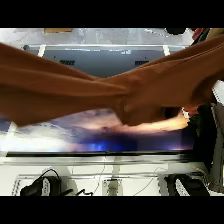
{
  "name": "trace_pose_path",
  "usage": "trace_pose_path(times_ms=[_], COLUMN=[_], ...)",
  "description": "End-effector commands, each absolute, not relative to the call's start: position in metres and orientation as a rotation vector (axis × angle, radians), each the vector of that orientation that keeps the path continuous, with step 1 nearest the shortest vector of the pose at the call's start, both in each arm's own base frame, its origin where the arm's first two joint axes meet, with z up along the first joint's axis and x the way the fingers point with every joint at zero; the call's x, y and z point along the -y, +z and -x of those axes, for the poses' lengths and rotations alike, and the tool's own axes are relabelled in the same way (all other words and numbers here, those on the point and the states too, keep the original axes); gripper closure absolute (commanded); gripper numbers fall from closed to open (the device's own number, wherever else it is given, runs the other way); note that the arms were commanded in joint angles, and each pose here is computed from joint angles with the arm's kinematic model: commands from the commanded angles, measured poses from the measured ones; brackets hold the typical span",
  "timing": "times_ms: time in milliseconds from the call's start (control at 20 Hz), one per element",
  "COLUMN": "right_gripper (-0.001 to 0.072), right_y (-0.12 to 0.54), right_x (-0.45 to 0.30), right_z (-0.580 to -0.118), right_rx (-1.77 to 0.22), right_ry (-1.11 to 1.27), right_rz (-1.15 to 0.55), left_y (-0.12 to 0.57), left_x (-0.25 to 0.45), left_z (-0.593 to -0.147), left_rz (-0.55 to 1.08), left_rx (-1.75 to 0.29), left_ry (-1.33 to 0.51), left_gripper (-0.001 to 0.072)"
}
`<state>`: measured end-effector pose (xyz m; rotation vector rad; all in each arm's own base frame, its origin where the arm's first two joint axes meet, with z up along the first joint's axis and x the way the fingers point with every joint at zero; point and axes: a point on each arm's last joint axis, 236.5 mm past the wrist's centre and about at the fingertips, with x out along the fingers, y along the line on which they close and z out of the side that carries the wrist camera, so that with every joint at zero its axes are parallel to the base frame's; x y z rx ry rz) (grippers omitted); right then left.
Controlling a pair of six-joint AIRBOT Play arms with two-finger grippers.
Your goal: Fold the clothes and pants, and hang the long-sleeved shirts on hangers.
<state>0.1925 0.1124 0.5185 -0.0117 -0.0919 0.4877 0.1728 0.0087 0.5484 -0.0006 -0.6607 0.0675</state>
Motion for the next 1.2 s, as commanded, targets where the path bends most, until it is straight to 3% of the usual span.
trace_pose_path(times_ms=[0,150,250,500,700,950,1150], right_gripper=[0.0696,0.0696,0.0696,0.0695,0.0695,0.0695,0.0694], right_y=[0.566,0.555,0.523,0.333,0.182,0.062,0.031], right_x=[-0.115,-0.089,-0.081,-0.073,-0.057,-0.046,-0.038], right_z=[-0.158,-0.201,-0.252,-0.388,-0.46,-0.536,-0.565], right_rx=[0.264,0.209,0.072,-0.602,-0.99,-1.08,-1.041], right_ry=[0.489,0.38,0.365,0.438,0.436,0.376,0.327], right_rz=[0.012,0.039,0.038,-0.024,-0.096,-0.193,-0.213], left_y=[0.577,0.545,0.495,0.305,0.157,0.014,-0.01], left_x=[-0.018,-0.008,0.005,0.027,0.019,0.029,0.016], left_z=[-0.119,-0.178,-0.24,-0.36,-0.43,-0.489,-0.513], left_rz=[0.009,-0.002,0.001,0.14,0.37,0.476,0.48], left_rx=[0.838,0.641,0.401,-0.3,-0.677,-0.872,-0.842], left_ry=[0.16,0.059,-0.066,-0.414,-0.516,-0.463,-0.36], left_gripper=[0.0698,0.0697,0.0698,0.0699,0.0698,0.0699,0.0699])
